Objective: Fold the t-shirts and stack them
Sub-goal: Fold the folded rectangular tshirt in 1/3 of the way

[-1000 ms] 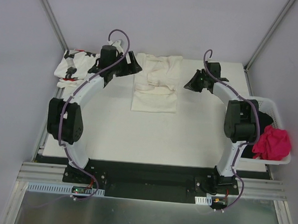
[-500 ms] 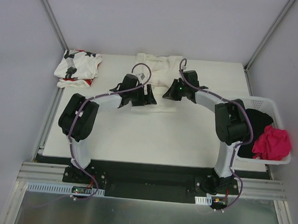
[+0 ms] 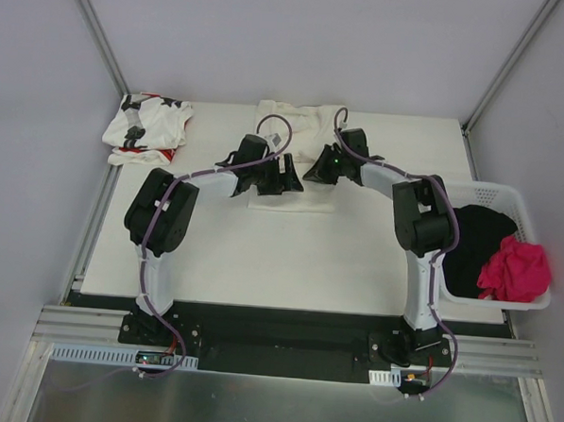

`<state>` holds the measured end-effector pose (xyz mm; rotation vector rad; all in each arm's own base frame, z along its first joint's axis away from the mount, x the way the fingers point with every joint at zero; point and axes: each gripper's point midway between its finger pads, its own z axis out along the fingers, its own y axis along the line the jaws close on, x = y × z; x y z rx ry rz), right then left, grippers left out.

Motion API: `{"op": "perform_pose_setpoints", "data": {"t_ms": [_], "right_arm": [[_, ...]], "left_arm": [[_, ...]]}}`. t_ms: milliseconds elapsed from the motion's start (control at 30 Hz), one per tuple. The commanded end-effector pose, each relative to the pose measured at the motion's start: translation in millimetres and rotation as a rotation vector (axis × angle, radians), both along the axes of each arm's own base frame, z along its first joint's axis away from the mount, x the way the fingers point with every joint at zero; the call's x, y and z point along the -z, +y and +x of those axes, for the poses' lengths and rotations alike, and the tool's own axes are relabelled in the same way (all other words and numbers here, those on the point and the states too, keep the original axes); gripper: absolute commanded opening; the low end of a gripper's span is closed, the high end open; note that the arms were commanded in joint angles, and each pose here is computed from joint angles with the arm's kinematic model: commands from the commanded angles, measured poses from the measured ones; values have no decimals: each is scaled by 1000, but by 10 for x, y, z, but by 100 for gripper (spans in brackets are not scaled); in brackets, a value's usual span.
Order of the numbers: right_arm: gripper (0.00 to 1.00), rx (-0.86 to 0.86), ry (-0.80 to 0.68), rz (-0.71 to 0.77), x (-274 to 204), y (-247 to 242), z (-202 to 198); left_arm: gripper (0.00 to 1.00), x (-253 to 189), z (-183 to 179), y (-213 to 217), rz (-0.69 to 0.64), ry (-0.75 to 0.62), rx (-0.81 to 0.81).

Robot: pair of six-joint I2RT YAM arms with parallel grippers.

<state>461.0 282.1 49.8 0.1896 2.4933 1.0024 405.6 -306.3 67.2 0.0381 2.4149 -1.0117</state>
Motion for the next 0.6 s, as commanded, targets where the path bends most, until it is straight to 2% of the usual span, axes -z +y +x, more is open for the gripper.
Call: {"op": "perform_pose_setpoints", "data": {"t_ms": [0, 333, 567], "right_arm": [[1, 3, -14, 36, -83, 42, 167], [1, 12, 7, 25, -39, -21, 70], [1, 27, 12, 33, 8, -32, 187]], "left_arm": [[79, -38, -2, -45, -27, 1, 21], [79, -47, -31, -70, -39, 7, 42], [78, 18, -66, -85, -46, 34, 50]]}}
